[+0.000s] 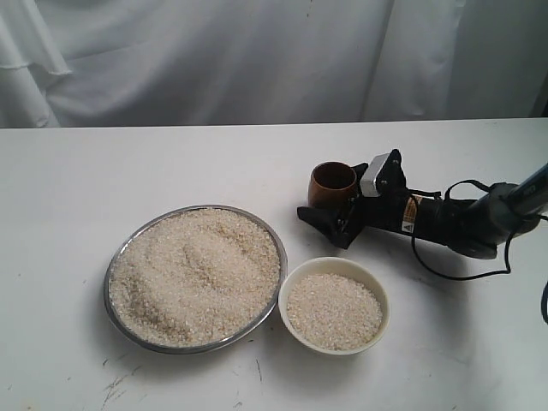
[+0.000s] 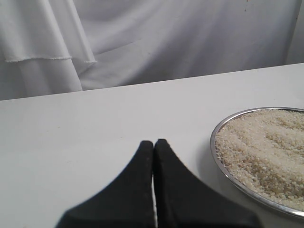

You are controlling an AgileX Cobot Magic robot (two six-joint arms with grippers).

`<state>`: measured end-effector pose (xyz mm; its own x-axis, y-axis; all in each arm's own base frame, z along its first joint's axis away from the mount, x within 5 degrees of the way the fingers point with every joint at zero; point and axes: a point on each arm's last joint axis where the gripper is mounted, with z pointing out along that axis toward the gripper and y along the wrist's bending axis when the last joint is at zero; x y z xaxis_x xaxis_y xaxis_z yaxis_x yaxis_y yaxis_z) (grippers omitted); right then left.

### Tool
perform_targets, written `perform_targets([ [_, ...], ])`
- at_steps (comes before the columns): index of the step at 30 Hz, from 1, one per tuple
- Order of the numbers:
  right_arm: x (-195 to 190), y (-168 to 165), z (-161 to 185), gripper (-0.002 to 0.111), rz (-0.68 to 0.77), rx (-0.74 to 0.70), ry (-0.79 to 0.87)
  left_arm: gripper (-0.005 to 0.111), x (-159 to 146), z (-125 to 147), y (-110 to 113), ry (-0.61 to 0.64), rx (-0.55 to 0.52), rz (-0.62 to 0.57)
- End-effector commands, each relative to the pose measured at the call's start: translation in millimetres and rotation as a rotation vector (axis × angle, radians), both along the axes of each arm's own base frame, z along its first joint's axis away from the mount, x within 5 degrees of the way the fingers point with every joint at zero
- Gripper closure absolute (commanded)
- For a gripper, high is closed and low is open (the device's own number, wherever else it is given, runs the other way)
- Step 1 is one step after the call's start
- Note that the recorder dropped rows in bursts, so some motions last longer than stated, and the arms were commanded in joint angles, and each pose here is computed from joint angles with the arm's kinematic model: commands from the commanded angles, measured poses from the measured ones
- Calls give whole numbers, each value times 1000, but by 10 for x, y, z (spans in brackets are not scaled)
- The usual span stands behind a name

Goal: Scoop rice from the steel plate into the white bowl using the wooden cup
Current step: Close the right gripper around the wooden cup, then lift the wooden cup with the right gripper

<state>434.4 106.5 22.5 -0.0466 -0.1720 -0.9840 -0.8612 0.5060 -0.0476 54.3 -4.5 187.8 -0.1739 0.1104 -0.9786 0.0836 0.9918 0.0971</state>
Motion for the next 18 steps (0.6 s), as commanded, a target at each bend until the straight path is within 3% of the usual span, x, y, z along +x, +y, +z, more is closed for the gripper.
perform_targets([
  [1,14,22,15,24,1,6,-4,107,6,14,-3,-5,-4,-5],
  [10,33,12,22,45,-26,26,14,107,6,14,-3,-5,-4,-5],
  [18,15,27,107,102,-8,98,163,107,6,14,-3,-5,-5,-5],
])
